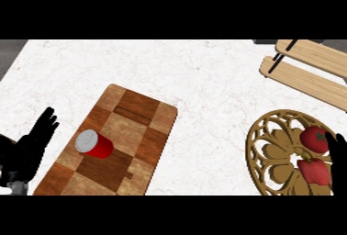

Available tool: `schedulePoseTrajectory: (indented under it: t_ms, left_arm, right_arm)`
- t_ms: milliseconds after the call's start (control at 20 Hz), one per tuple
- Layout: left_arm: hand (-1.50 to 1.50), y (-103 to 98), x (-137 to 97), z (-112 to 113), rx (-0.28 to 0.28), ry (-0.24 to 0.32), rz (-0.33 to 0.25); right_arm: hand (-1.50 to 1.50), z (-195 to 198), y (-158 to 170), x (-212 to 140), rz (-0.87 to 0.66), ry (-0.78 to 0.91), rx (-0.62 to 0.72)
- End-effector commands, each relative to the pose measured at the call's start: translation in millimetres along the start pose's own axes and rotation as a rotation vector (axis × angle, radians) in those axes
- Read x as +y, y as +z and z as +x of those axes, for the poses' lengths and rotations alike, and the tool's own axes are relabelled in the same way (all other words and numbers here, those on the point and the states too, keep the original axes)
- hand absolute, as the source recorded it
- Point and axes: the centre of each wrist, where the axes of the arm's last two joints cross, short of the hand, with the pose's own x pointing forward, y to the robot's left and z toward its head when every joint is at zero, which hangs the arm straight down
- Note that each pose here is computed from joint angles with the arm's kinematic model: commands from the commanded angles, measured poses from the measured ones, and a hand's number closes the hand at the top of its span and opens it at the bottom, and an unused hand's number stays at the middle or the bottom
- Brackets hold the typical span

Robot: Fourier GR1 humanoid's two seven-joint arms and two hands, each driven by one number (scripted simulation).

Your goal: Pick the bell pepper from the placemat and place it in the tiered shelf

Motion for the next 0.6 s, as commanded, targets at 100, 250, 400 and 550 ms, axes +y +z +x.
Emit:
schedulePoseTrajectory:
  t_ms: [100, 250, 400, 550]
  left_arm:
    - [0.0, -7, 8, 9, 0.007, 0.015, 0.002]
    - [0.0, -5, 12, 10, 0.002, 0.009, -0.005]
    - [0.0, -2, 0, -2, 0.014, 0.015, -0.015]
    - [0.0, -8, 4, -24, 0.015, 0.003, -0.005]
  right_arm:
    - [-1.5, -21, -24, 16, 0.011, 0.01, 0.038]
    - [-1.5, 4, -35, 19, 0.014, 0.015, 0.026]
    - [-1.5, -14, -42, 20, -0.016, 0.004, 0.002]
    - [-1.5, -18, -54, 33, 0.006, 0.033, 0.002]
